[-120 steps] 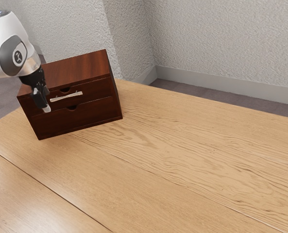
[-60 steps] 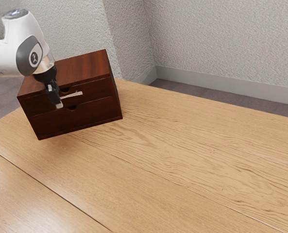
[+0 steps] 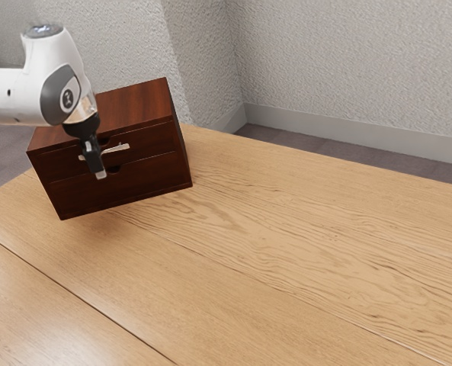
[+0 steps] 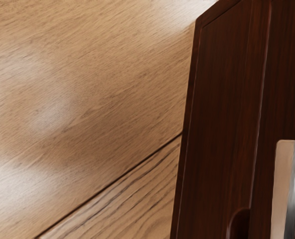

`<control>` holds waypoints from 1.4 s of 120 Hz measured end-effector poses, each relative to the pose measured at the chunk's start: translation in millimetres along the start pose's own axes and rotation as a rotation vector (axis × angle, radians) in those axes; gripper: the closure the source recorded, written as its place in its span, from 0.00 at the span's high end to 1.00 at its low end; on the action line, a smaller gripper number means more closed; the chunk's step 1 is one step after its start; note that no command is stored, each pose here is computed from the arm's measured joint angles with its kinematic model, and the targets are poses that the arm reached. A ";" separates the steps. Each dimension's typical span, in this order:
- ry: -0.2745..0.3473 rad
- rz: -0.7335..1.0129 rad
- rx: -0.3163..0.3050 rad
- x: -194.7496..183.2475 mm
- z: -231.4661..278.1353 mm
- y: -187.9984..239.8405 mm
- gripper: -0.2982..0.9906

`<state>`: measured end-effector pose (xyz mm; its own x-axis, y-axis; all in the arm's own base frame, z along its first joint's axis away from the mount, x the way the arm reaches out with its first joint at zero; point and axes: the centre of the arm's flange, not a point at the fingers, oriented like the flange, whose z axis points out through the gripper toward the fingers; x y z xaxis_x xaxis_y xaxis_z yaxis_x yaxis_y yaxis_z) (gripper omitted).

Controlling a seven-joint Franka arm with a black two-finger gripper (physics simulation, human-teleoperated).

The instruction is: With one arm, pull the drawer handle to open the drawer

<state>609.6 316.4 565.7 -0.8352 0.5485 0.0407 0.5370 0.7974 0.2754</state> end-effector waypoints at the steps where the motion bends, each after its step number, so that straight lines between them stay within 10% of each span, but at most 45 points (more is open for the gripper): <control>1: 0.002 0.001 -0.001 -0.3 -0.2 -0.2 0.74; 58: -0.012 -0.007 -0.095 2.0 -10.4 13.2 0.72; 168: -0.032 0.000 -0.063 -7.6 4.3 6.9 0.50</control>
<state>620.2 318.8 563.1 -0.8305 0.5569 0.0099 0.5274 0.7805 0.3357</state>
